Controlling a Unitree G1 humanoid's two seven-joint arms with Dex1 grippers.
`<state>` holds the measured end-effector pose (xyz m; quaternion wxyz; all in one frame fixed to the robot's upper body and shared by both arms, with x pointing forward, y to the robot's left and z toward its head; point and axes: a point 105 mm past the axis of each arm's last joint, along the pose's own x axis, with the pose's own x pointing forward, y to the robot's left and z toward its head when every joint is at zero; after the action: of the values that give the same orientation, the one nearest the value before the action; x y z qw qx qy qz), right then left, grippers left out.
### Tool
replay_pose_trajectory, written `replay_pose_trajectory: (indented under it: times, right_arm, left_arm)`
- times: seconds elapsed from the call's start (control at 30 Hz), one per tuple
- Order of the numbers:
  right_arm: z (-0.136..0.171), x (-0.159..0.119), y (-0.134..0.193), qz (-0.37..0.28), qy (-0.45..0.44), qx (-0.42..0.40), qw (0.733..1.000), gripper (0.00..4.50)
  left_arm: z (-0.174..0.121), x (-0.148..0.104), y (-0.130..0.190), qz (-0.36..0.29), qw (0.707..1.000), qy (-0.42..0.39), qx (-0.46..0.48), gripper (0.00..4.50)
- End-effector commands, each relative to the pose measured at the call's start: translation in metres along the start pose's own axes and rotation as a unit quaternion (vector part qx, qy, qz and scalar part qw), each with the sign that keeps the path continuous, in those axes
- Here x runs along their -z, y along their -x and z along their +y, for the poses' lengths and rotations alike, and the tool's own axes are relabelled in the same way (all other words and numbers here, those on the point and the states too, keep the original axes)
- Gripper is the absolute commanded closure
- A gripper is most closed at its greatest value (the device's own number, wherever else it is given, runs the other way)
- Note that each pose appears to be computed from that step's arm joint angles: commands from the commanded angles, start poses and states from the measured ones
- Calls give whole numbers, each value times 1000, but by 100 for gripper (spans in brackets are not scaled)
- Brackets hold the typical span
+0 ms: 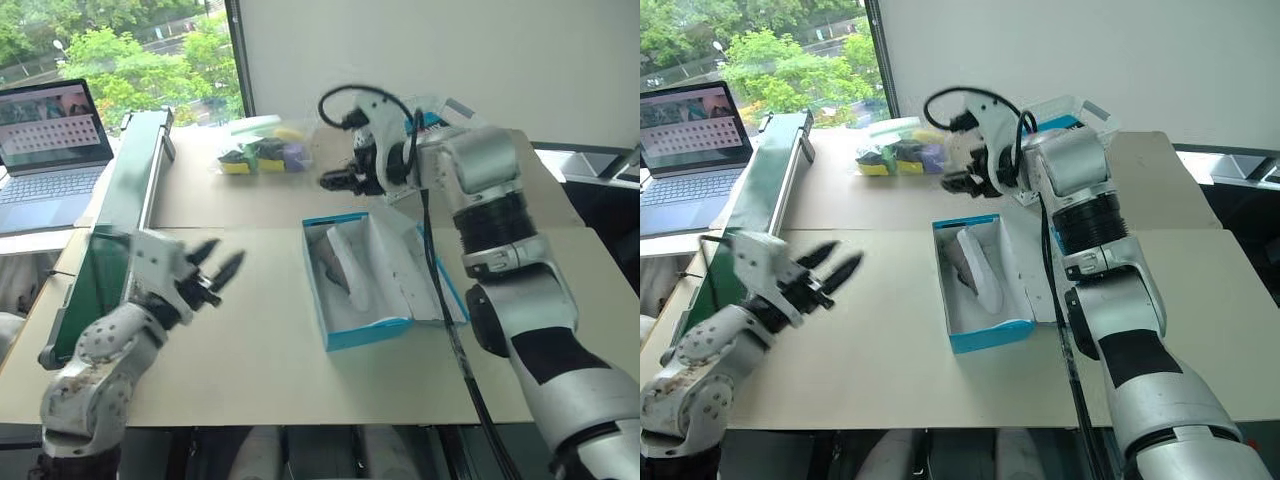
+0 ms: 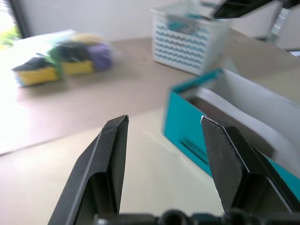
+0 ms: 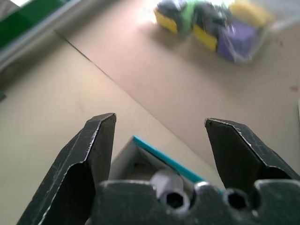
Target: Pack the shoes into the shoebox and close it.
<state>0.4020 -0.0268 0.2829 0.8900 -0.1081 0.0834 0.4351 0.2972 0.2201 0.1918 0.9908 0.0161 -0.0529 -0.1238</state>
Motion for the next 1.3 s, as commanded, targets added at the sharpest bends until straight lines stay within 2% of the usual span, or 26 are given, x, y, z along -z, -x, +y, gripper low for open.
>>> replay_pose_trajectory:
  times: [0.03,0.13,0.4,0.43,0.5,0.53,0.6,0.9,1.3]
  right_arm:
    - [60,-24,22,-125,69,-145,979,88]
    - [89,-2,29,-135,52,-214,966,88]
    - [107,44,10,-127,42,-201,971,88]
    - [110,49,7,-123,41,-199,971,82]
    - [115,58,4,-116,44,-200,972,34]
    - [117,62,3,-112,50,-202,972,9]
    - [121,68,1,-107,58,-205,971,0]
    - [128,82,-2,-94,72,-215,969,0]
    - [116,85,-13,-81,57,-170,980,0]
  left_arm:
    - [65,-17,20,-38,983,-29,-177,186]
    - [91,-7,37,-21,968,-30,-249,186]
    - [112,11,63,25,951,-44,-305,186]
    - [113,14,66,31,950,-46,-308,162]
    - [115,18,70,41,949,-45,-310,117]
    - [116,20,71,44,949,-44,-310,77]
    - [116,22,72,48,949,-43,-310,4]
    - [116,33,74,65,951,-38,-301,4]
    - [117,47,71,91,950,-21,-298,4]
